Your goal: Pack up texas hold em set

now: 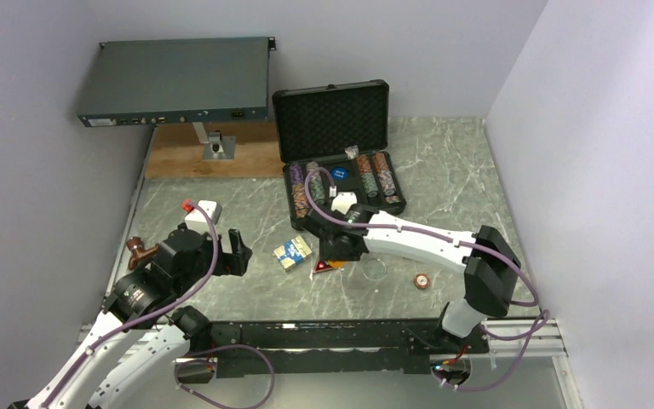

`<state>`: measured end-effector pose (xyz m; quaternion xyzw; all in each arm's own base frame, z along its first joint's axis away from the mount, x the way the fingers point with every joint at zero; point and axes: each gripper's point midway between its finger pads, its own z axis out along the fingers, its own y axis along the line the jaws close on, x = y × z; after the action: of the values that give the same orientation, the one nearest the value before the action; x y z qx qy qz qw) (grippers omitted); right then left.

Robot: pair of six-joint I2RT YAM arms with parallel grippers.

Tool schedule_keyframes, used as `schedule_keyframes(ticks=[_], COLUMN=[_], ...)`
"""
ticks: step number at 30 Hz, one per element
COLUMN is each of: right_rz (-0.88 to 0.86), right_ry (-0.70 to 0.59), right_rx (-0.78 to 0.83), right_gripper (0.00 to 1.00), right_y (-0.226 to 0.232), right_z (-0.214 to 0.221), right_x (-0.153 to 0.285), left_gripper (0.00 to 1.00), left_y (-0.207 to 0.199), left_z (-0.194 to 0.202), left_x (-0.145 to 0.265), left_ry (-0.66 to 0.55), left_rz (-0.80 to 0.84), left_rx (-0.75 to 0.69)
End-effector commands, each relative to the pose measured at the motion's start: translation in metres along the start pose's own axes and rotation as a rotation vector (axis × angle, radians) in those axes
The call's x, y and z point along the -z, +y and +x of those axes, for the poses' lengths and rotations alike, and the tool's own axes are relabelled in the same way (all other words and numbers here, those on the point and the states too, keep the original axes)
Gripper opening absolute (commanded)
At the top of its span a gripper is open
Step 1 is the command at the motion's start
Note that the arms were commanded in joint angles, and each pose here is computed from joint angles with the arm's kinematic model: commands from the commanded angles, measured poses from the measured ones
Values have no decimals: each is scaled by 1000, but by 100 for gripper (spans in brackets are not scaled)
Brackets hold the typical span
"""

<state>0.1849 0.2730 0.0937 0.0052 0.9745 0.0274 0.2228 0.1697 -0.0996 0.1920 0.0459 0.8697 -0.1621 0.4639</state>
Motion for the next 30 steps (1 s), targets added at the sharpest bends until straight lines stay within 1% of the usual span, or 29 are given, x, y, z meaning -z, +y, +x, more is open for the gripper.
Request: schedule_keyframes(ticks=[1,9,13,22,30], right_rz=[-21,-19,0,16,34], right_ry=[-94,-167,-181,-170,-137], right_rx=[-26,-77,-87,-66,-46], right_gripper=[40,38,37,37,37], right_y=[-4,-23,-35,-38,-36], right_z=[-48,-122,-152,-186,-201], right_x=[27,36,28,3,-26], left_gripper=[95,95,96,96,96], left_y=[-3,-3,-2,-1,0], left_z=[-7,-8,-9,-8,-9], left_x=[-1,1,2,1,2], left_ry=[-32,-42,-52,-47,-49], left_rz=[11,15,12,5,-2], left_rx=[5,7,11,11,15])
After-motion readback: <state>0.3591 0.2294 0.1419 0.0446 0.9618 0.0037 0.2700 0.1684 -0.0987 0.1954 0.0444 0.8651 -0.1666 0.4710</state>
